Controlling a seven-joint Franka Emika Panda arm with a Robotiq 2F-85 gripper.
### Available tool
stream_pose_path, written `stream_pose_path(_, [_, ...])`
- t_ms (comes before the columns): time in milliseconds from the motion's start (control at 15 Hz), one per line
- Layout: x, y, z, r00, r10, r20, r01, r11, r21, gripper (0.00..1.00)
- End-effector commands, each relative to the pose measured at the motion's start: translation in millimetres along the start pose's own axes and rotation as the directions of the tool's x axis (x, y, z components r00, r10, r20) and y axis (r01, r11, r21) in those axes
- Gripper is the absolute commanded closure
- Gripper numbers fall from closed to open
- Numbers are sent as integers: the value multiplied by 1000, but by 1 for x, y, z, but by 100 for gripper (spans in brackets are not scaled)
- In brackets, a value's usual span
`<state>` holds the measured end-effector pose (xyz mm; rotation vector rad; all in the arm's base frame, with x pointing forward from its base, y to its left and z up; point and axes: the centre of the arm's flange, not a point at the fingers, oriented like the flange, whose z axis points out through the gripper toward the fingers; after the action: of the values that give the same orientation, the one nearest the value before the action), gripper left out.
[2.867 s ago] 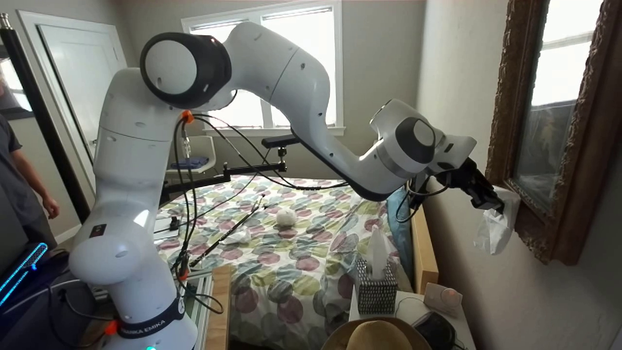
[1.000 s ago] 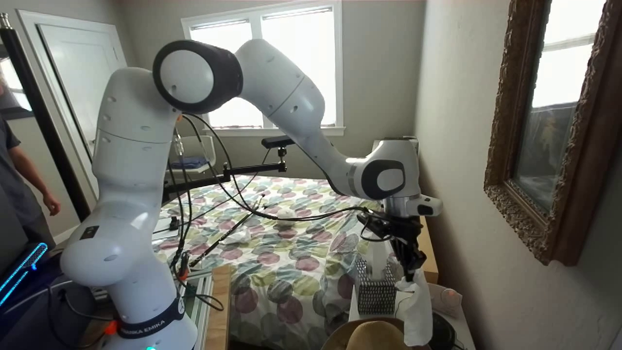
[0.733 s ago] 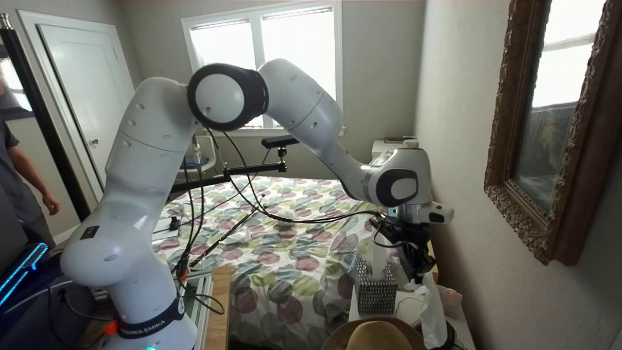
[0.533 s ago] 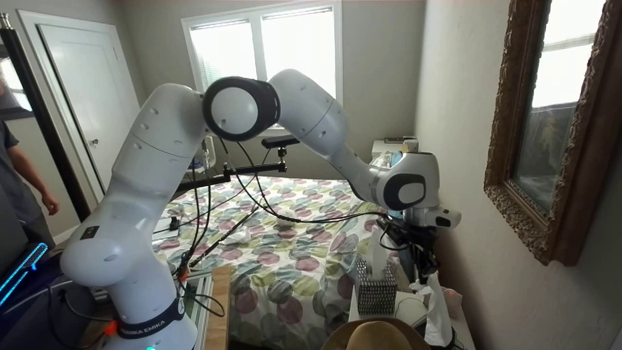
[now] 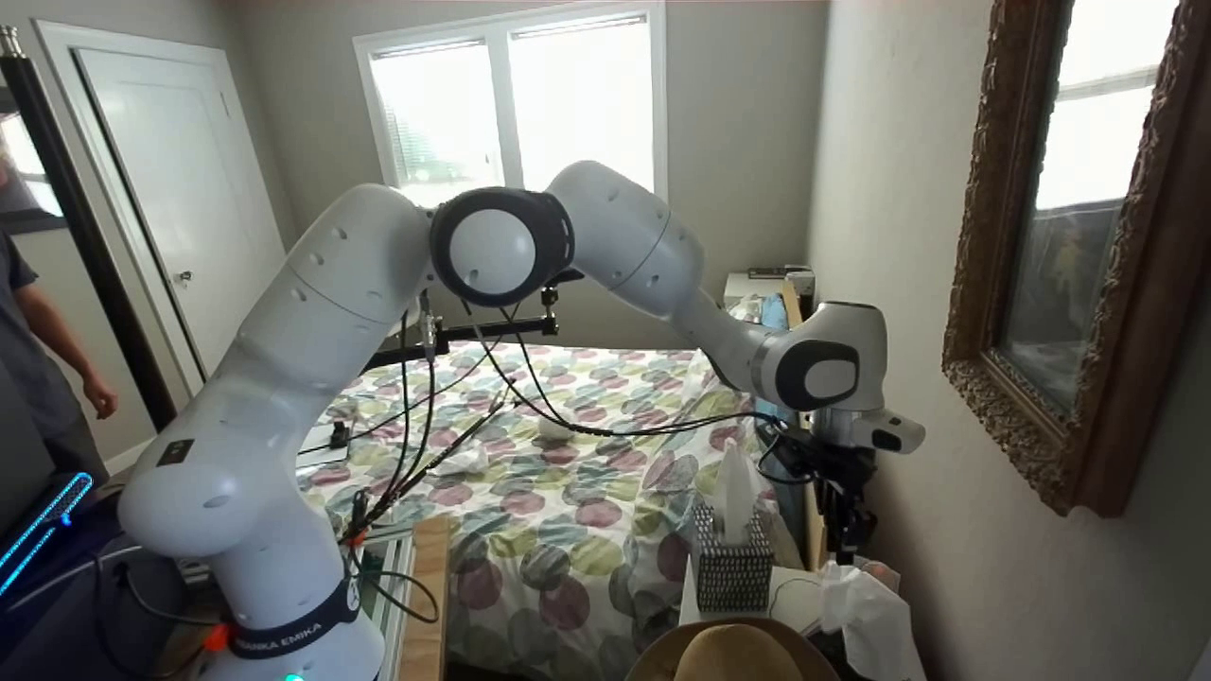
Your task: Use the tissue to wipe the picture frame then put the hat on the hook
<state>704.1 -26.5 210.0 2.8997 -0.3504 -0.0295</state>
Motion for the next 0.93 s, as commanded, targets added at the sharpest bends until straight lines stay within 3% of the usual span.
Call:
stream_pose_path(0, [-1, 18, -13, 998, 29, 53, -26, 998, -65, 40])
stream_pose_path(400, [-34, 68, 0, 981, -24, 194, 62, 979, -192, 1])
stream_pose_path(667, [-58, 83, 18, 953, -25, 301, 105, 962, -252, 0])
stream_pose_path(867, [-78, 85, 26, 934, -18, 357, 117, 959, -257, 0])
